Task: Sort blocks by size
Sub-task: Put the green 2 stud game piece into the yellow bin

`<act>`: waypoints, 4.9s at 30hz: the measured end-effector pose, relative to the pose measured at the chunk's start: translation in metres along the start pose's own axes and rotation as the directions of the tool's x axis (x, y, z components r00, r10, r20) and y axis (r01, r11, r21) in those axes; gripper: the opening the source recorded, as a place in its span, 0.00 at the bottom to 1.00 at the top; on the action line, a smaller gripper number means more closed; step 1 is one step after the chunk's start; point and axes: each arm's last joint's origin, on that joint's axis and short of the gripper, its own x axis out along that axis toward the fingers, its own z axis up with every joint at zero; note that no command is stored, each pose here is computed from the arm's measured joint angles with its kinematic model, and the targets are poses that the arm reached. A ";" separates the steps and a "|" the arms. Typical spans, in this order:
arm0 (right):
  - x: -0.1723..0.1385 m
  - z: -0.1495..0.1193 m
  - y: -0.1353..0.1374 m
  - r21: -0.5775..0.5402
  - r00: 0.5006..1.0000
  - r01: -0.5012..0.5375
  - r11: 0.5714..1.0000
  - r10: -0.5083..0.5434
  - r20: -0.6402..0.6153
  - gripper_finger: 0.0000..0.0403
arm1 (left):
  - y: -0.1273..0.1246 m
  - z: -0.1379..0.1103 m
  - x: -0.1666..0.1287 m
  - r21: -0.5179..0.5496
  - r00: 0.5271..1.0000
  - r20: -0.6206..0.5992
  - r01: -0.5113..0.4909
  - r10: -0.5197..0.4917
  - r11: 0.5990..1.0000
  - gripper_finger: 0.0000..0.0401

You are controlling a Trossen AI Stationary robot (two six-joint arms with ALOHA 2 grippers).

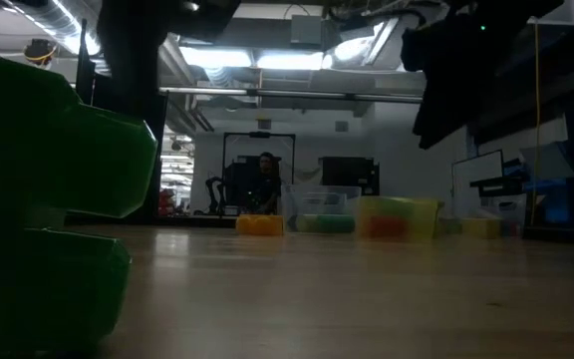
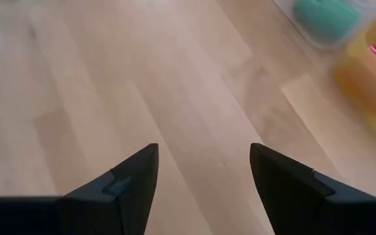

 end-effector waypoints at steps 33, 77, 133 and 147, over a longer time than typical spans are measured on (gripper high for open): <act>-0.003 0.000 0.020 -0.043 0.993 -0.095 0.995 0.098 0.071 0.60 | 0.007 0.000 0.009 0.037 0.999 -0.023 0.031 -0.030 0.999 0.01; -0.003 -0.001 0.020 -0.044 0.992 -0.102 0.994 0.104 0.066 0.60 | -0.009 0.077 -0.064 -0.337 0.973 0.187 0.194 -0.136 0.921 0.02; -0.003 -0.001 0.020 -0.044 0.993 -0.101 0.994 0.103 0.065 0.60 | -0.066 0.076 0.002 -0.122 0.974 0.042 0.226 -0.223 0.966 0.00; -0.003 -0.001 0.020 -0.044 0.993 -0.101 0.994 0.103 0.065 0.60 | -0.065 0.071 0.011 0.106 0.974 0.004 0.226 -0.228 0.968 0.00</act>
